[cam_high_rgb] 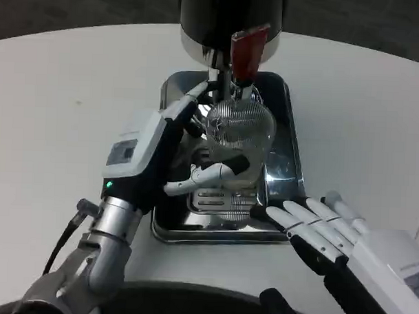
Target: Grasp the cup under the faucet to collect the drink, then remove the cup.
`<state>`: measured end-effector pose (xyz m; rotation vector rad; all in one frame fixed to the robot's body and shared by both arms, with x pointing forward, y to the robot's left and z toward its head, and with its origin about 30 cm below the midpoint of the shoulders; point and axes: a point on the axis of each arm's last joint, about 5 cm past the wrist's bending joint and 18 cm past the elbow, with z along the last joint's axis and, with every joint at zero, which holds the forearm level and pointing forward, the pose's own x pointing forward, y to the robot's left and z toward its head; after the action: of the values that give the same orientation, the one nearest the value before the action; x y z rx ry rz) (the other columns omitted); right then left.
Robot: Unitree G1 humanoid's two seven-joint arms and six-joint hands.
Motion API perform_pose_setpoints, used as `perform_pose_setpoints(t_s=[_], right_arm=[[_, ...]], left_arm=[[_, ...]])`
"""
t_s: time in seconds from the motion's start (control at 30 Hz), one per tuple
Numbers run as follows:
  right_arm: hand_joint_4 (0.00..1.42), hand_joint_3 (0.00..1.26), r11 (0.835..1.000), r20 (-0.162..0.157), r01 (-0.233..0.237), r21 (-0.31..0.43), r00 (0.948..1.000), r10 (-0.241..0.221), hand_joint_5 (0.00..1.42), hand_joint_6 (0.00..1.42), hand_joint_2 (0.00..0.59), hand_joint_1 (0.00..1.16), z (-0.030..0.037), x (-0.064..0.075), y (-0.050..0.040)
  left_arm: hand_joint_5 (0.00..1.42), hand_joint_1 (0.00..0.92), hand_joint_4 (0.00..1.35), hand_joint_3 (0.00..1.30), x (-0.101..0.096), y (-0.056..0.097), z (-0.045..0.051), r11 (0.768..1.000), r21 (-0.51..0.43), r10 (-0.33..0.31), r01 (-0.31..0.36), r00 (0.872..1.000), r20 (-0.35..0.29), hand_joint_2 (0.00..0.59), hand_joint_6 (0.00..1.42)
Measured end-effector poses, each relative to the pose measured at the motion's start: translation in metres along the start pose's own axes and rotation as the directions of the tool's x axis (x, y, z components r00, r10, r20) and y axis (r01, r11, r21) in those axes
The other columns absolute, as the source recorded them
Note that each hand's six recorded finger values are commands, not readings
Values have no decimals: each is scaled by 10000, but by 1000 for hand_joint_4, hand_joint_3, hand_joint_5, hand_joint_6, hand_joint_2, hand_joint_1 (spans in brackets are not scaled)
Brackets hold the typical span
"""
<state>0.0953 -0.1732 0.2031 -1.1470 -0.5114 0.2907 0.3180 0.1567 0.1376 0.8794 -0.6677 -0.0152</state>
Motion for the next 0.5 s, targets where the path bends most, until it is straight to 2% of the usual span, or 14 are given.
perform_pose_setpoints(t_s=[0.13,0.2,0.3,0.37,0.5], right_arm=[[96,146,10000,4,7,12,10000,-7,73,9,465,289,1,3,1],[96,146,10000,-8,13,11,10000,-13,73,11,466,288,2,5,2],[96,146,10000,-74,26,41,10000,-26,74,13,469,284,-1,9,5],[96,146,10000,-103,20,58,9999,-19,75,14,470,281,-5,13,11],[96,146,10000,-54,59,28,10000,-58,75,16,472,277,-10,32,12]], left_arm=[[417,0,196,168,-72,19,-16,9986,-504,157,-166,9997,-184,0,289],[381,0,185,166,-111,49,-22,9928,-1111,399,-438,9985,-366,12,237],[372,0,190,172,-201,116,-39,9724,-2115,864,-989,9940,-675,34,215],[388,0,211,190,-262,162,-44,9611,-2470,1083,-1238,9912,-756,62,218],[396,0,211,191,-324,335,11,9234,-3282,1935,-1988,9799,-490,99,223]])
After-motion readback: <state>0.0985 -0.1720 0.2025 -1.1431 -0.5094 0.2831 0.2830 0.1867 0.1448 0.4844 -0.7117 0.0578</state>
